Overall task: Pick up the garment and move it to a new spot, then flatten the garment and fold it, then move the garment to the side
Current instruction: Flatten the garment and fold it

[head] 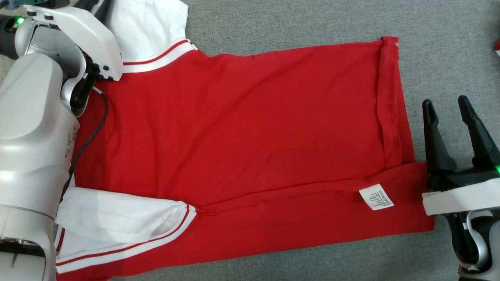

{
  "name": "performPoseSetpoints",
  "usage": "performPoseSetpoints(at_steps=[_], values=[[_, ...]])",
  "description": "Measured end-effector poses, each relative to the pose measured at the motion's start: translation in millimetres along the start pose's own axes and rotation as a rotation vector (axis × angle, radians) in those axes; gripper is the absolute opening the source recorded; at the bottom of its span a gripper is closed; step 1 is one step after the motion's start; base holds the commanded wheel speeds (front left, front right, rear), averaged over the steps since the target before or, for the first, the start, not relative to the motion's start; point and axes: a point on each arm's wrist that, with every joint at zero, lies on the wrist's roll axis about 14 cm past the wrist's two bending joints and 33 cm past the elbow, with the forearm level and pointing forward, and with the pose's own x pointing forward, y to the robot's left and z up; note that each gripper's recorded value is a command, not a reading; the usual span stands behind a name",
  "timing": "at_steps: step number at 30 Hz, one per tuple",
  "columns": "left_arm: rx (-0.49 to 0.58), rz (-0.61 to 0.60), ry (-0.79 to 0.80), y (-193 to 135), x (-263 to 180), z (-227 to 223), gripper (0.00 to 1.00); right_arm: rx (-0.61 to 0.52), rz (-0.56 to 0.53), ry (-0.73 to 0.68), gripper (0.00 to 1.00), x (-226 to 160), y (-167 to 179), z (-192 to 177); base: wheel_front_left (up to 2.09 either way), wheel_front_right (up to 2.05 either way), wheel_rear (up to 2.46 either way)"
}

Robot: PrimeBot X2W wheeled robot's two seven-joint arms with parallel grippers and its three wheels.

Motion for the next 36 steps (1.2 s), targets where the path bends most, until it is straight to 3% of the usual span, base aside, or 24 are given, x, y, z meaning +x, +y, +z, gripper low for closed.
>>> performPoseSetpoints(at_steps=[13, 19, 28, 30, 31, 32, 36], values=[[0.013, 0.001, -0.071, 2.5, -0.9, 9.5, 0.00, -0.026, 0.092, -0.060, 1.00, 49.5, 11.8, 27.7, 0.00, 0.00, 0.00], [0.012, 0.002, -0.094, 5.9, -2.6, 9.2, 0.00, -0.041, 0.166, 0.025, 1.00, 73.3, 31.6, 7.6, 0.00, 0.00, 0.00], [0.011, -0.002, -0.130, 7.5, -4.2, 10.3, 0.00, -0.081, 0.191, 0.186, 1.00, 81.0, 30.0, -19.0, 0.00, 0.00, 0.00], [0.017, -0.002, -0.138, 8.3, -4.9, 12.2, 0.00, -0.082, 0.194, 0.192, 0.42, 81.2, 29.7, -16.7, 0.00, 0.00, 0.00], [0.016, -0.002, -0.145, 8.5, -5.3, 14.0, 0.00, -0.081, 0.194, 0.196, 0.36, 81.3, 29.6, -16.2, 0.00, 0.00, 0.00], [0.016, -0.002, -0.150, 8.8, -5.7, 15.0, 0.00, -0.077, 0.195, 0.201, 0.00, 81.3, 29.8, -16.2, 0.00, 0.00, 0.00], [0.018, -0.001, -0.169, 10.0, -8.2, 19.0, 0.00, -0.052, 0.201, 0.207, 0.00, 83.0, 31.5, -13.5, 0.00, 0.00, 0.00]])
